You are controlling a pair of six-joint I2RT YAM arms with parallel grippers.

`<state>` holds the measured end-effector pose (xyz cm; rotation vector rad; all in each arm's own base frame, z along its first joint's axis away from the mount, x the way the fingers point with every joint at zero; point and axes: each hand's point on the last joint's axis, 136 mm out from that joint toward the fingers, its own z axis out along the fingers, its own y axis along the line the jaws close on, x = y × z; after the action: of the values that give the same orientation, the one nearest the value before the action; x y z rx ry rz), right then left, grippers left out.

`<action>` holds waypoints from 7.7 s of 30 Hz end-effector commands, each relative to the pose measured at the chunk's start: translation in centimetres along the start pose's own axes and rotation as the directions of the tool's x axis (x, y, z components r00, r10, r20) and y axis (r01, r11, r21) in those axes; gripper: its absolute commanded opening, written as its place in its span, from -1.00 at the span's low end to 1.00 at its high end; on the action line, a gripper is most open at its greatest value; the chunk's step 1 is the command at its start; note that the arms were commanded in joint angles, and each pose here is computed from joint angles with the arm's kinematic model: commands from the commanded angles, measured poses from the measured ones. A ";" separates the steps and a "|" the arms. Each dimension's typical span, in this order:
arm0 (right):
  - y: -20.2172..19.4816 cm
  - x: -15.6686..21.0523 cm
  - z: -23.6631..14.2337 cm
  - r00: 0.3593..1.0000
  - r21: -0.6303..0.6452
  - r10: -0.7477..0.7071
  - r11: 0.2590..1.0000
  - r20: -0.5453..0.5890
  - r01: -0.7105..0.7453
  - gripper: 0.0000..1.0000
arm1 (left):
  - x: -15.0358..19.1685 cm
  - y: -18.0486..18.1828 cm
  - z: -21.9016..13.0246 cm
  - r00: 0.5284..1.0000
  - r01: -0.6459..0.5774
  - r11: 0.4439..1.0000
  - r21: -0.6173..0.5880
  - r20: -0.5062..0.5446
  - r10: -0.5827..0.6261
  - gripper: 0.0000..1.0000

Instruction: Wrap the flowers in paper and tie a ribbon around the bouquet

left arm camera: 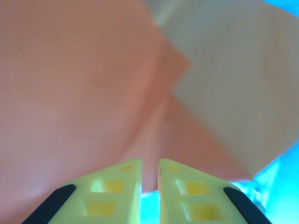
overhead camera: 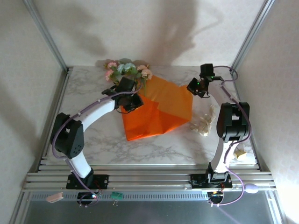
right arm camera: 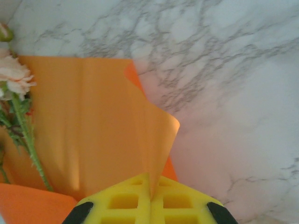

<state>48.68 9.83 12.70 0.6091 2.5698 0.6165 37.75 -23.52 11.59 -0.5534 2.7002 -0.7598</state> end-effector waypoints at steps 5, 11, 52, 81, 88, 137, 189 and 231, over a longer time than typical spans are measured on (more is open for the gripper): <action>8.2 -0.3 -4.5 0.999 -0.159 -0.011 0.987 0.043 0.018 -0.92 | 4.9 2.2 6.0 0.993 -0.003 1.000 -0.024 -0.121 0.000 -0.74; 14.8 1.8 -5.6 1.000 -0.317 -0.009 0.948 0.009 0.011 -0.91 | 5.2 4.0 7.1 0.993 -0.013 0.997 -0.082 -0.115 0.004 -0.75; 29.3 17.1 3.7 0.947 -0.598 -0.130 0.798 -0.294 -0.076 -0.88 | 1.8 2.0 -12.8 0.924 0.047 0.946 0.321 0.346 -0.164 -0.01; 27.9 17.7 4.3 0.947 -0.518 -0.144 0.855 -0.288 -0.028 -0.28 | -2.2 6.0 -2.1 0.957 -0.093 0.983 -0.155 0.258 0.132 -1.00; 24.7 11.3 0.3 0.984 -0.488 -0.123 0.872 -0.132 0.043 0.05 | -1.2 8.0 -1.3 0.969 -0.034 0.985 -0.168 0.236 0.074 -1.00; 11.8 21.8 10.0 0.931 -0.205 -0.020 0.977 -0.363 -0.059 -0.36 | -1.9 12.3 1.9 0.971 0.073 0.950 -0.302 0.238 0.001 -1.00; 12.6 19.9 8.8 0.955 -0.245 -0.033 0.969 -0.294 -0.042 -0.41 | 2.6 4.7 -0.3 0.989 0.008 0.999 -0.052 0.146 -0.001 -0.20; 15.9 17.6 7.6 0.964 -0.300 -0.072 0.954 -0.255 -0.008 -0.38 | -12.1 14.0 -2.5 0.919 0.171 0.957 0.234 0.312 -0.240 -0.90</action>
<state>42.43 34.01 8.11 0.4287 2.6610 1.1281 42.13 -5.70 6.50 -0.9283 2.2567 -0.8748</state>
